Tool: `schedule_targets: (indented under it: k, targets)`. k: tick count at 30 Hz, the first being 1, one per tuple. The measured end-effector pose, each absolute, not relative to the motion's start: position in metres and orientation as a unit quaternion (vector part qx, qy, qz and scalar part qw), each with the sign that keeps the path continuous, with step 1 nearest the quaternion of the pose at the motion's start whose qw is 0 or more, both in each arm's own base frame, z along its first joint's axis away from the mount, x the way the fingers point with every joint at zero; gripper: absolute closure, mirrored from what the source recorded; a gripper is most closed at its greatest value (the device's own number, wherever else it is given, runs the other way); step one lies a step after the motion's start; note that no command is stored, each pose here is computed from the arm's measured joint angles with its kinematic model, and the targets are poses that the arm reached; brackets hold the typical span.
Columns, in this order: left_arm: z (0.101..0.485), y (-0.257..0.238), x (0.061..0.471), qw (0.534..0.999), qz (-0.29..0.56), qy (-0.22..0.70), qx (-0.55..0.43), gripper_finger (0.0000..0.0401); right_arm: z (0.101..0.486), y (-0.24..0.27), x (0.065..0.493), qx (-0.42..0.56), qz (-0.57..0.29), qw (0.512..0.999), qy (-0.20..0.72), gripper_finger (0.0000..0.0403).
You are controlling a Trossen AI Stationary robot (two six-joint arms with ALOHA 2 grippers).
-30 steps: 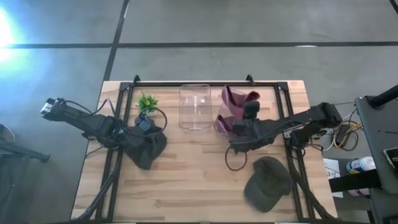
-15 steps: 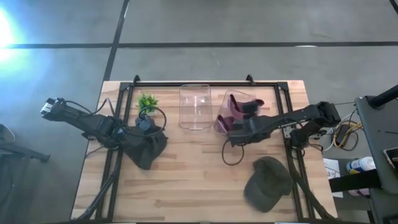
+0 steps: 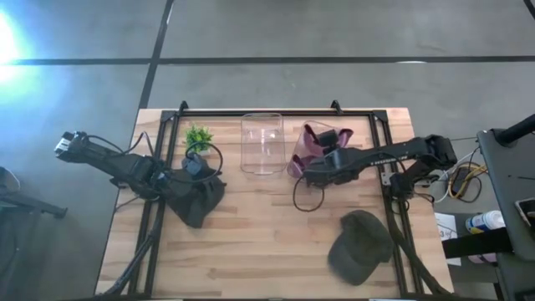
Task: Pick & Place hat
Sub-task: Put the red cap into the right transparent bin
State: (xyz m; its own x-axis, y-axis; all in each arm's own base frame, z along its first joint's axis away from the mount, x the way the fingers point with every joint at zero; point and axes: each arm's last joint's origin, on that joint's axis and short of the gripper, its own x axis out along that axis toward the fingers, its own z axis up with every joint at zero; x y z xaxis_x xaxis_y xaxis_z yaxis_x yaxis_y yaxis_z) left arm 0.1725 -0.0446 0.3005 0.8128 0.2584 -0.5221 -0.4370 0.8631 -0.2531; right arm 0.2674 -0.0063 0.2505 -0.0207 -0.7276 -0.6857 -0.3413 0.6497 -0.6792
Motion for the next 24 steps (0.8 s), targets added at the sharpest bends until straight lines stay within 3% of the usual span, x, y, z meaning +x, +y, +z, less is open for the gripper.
schedule_targets:
  k: [8, 16, 24]
  targets:
    - [0.301, -0.044, 0.172, 0.933, 0.19, 0.24, -0.189, 0.019, 0.233, -0.004, 0.271, -0.402, -0.091, 0.592, 0.693, 0.039]
    - [0.301, -0.045, 0.172, 0.933, 0.19, 0.24, -0.19, 0.019, 0.217, -0.003, 0.264, -0.421, -0.071, 0.568, 0.704, 0.039]
    - [0.301, -0.044, 0.172, 0.933, 0.191, 0.24, -0.19, 0.019, 0.231, 0.009, 0.279, -0.464, -0.092, 0.592, 0.653, 0.039]
